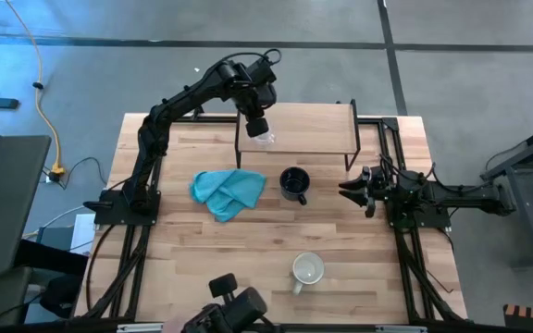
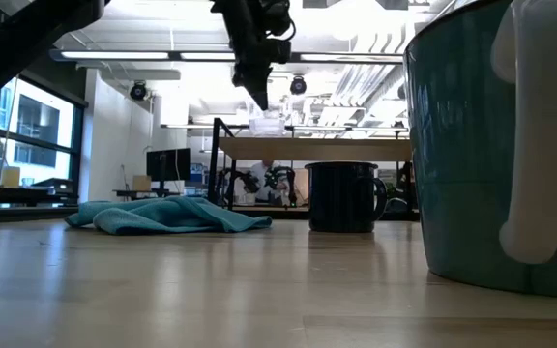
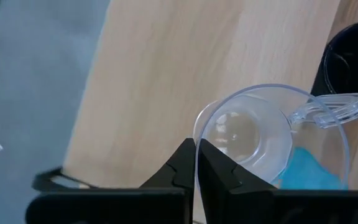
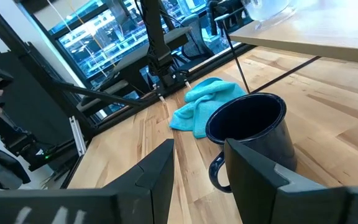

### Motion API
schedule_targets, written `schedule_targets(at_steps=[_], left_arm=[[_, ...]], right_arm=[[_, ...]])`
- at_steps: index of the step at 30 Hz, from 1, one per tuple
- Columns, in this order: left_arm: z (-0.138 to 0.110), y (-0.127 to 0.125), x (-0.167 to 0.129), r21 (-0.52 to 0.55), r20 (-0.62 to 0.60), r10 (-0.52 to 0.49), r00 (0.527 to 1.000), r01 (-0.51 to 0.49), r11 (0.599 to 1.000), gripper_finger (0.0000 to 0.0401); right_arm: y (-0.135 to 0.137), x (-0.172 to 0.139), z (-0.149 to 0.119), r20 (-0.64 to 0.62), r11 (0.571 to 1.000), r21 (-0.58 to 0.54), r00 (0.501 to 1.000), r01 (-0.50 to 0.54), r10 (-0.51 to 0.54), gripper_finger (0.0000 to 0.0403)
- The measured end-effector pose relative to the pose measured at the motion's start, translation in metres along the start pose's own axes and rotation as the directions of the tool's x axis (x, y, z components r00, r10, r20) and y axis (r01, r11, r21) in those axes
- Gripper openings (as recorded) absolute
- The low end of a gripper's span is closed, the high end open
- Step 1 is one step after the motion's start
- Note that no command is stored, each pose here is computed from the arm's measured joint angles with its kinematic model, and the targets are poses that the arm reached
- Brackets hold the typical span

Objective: Stack small to large cups/mugs on shelf
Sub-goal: Put the transparent mug on the shelf

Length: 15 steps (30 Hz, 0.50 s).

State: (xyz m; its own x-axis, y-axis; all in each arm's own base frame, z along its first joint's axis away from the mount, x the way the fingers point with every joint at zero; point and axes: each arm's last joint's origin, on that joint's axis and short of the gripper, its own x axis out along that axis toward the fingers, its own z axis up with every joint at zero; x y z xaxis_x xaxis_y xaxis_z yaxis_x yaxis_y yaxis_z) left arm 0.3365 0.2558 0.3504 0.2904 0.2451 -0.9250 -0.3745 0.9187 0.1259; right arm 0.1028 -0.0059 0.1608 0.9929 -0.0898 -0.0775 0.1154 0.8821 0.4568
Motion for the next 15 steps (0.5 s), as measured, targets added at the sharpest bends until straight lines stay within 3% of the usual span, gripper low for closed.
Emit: schedule_targets(at_steps=[15], left_arm=[[0.0049,0.0027,-0.0006,0.265,0.041,0.067,0.997,-0.075,0.961,0.0000]], right_arm=[[0.0003,0.0000,-0.0005,-0.010,0.999,0.038,1.000,-0.013,0.013,0.0134]])
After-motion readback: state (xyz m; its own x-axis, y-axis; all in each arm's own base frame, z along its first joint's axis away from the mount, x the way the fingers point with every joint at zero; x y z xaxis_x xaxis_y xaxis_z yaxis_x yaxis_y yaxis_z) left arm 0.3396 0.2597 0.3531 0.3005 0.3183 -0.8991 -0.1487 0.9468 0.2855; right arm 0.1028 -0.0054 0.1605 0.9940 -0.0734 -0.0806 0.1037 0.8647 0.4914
